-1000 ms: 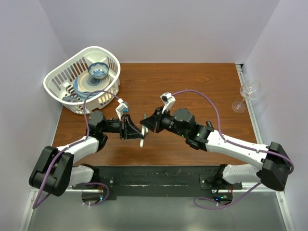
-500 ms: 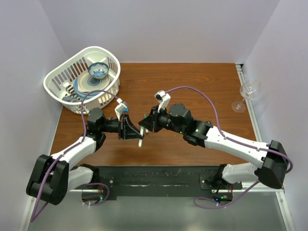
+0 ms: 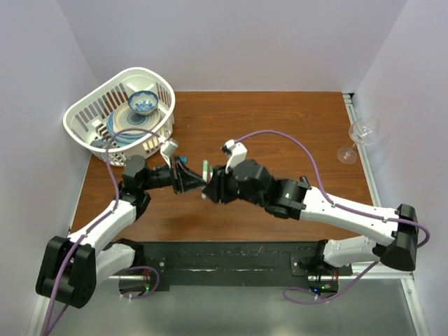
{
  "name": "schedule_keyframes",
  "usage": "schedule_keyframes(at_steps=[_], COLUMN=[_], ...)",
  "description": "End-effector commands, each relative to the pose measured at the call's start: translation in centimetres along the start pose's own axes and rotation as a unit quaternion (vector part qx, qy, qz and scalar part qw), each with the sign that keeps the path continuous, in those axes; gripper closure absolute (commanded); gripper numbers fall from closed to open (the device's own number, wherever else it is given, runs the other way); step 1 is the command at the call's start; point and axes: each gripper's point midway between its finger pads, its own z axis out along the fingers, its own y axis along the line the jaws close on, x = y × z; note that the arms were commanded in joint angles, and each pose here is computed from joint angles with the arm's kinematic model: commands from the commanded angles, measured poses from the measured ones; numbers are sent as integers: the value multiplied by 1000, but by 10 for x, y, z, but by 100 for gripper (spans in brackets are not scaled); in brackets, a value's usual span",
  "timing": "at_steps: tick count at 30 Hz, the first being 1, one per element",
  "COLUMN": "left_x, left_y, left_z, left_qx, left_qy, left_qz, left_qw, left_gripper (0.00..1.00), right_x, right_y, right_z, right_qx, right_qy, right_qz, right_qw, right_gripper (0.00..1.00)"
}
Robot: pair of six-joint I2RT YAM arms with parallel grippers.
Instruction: Insert the pens into the pen caps
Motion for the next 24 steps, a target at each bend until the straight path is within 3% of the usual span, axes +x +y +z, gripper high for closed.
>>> schedule_keyframes(at_steps=[1, 5, 11, 15, 24], left_x=[-60, -51, -39, -18, 37], left_y=[52, 81, 95, 113, 160], left_z=[-8, -4, 42, 78, 93], left_qx=[-171, -260, -312, -360, -449], left_qy=[-113, -92, -53, -2, 49], left_qz=[40, -2, -61, -81, -152], left_qw=[978, 961, 947, 929, 879], left_gripper=[100, 100, 100, 100, 100], right_x=[-18, -46, -45, -42, -37], right_y=[3, -3, -26, -42, -67], right_z=[-51, -71, -92, -105, -127], right_qx=[52, 73, 91, 101, 125], right_qy=[-10, -56, -81, -98, -113], right_qz=[-20, -39, -34, -28, -38], right_qw=[998, 995, 992, 990, 985], right_gripper=[54, 42, 20, 17, 16])
